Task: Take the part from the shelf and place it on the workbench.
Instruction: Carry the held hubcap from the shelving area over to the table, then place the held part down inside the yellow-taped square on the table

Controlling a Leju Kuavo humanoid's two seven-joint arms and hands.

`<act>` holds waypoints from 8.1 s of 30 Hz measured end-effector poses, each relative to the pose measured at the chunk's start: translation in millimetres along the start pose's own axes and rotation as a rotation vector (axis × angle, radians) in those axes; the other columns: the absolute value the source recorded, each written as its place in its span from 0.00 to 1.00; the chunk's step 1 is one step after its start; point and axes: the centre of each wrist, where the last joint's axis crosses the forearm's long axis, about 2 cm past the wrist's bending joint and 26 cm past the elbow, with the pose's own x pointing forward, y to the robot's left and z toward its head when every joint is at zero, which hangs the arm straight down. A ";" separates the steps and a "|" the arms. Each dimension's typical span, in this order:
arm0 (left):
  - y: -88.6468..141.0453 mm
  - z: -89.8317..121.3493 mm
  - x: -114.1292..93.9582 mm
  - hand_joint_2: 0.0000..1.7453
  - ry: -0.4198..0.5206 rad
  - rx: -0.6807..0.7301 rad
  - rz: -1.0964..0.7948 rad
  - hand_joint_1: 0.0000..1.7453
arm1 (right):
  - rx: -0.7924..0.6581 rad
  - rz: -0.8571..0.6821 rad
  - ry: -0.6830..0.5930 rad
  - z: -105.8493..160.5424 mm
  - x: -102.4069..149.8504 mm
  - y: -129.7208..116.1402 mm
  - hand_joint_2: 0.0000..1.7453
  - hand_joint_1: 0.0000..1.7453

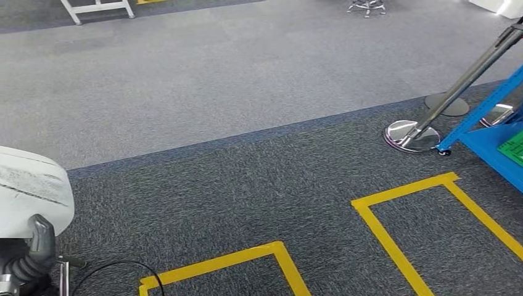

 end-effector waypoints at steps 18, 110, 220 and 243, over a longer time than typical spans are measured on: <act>-0.6 -5.3 2.3 1.00 -0.143 0.133 -0.113 1.00 | -0.039 0.044 -0.011 0.1 4.4 -0.5 1.00 0.00; 15.4 -18.5 8.7 1.00 -0.213 0.258 -0.198 1.00 | 0.038 0.031 -0.123 -2.1 36.3 11.8 1.00 0.00; 24.5 -59.8 -30.0 1.00 0.122 -0.225 -0.360 1.00 | 0.001 0.018 -0.109 -3.2 31.6 4.4 1.00 0.00; 6.4 -125.6 -111.4 1.00 0.308 -0.707 -0.726 0.00 | 0.091 0.131 -0.082 -20.2 41.6 0.7 0.00 0.00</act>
